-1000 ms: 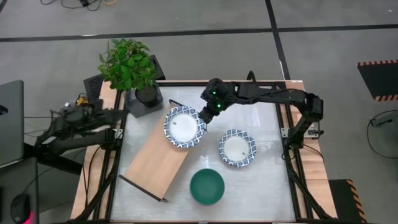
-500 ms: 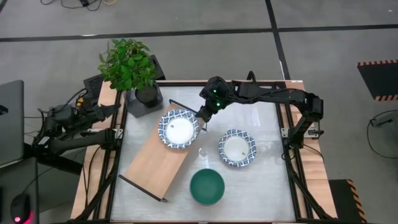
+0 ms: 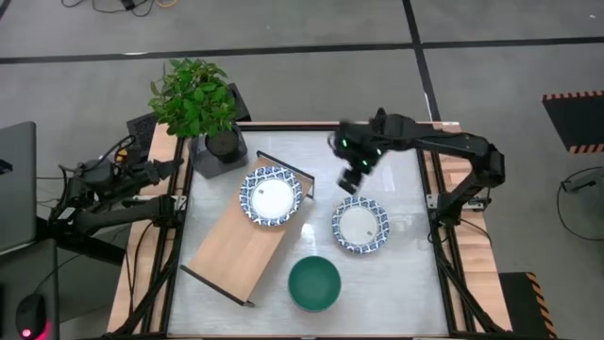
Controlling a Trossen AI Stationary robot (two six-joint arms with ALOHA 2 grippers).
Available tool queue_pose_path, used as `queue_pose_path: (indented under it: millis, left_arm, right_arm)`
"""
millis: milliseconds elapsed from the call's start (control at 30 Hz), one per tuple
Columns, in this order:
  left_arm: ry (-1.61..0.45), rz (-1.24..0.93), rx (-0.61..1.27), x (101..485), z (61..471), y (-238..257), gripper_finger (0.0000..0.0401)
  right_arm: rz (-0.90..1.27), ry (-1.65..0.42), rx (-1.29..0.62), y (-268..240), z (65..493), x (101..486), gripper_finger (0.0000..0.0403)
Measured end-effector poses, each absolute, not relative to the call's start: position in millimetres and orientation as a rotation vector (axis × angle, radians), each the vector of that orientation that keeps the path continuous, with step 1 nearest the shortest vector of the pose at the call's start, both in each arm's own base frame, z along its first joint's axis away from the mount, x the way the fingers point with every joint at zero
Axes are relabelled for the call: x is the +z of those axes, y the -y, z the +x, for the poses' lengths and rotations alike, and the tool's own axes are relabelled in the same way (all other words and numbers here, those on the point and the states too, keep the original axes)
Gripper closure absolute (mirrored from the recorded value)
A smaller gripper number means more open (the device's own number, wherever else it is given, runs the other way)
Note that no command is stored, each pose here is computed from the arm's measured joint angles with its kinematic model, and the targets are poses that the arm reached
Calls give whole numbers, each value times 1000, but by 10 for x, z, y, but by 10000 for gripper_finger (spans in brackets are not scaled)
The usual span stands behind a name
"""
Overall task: Place and stack bowls onto a shelf
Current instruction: Stack the white patterned bowl on the white patterned bowl on the shelf
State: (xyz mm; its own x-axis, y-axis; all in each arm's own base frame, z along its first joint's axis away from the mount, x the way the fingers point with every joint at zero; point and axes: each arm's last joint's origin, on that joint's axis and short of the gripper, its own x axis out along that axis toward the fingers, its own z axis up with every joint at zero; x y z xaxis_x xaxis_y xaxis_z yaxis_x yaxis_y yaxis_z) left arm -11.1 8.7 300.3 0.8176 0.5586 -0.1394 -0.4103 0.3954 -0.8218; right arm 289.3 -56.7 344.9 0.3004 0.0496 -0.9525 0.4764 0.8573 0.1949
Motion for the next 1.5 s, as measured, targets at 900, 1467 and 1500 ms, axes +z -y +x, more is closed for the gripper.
queue_pose_path:
  millis: [900,1467,1500]
  left_arm:
    - [219,-935,727,3006,-132,-115,159]
    - [166,-835,710,3005,-126,-110,159]
    - [166,-835,710,3004,-126,-110,159]
  right_arm:
    - [102,-1200,32,-904,2488,2170,230]
    - [60,-1230,-71,-1282,2856,2147,230]
    - [47,-1233,-79,-1296,2862,2136,230]
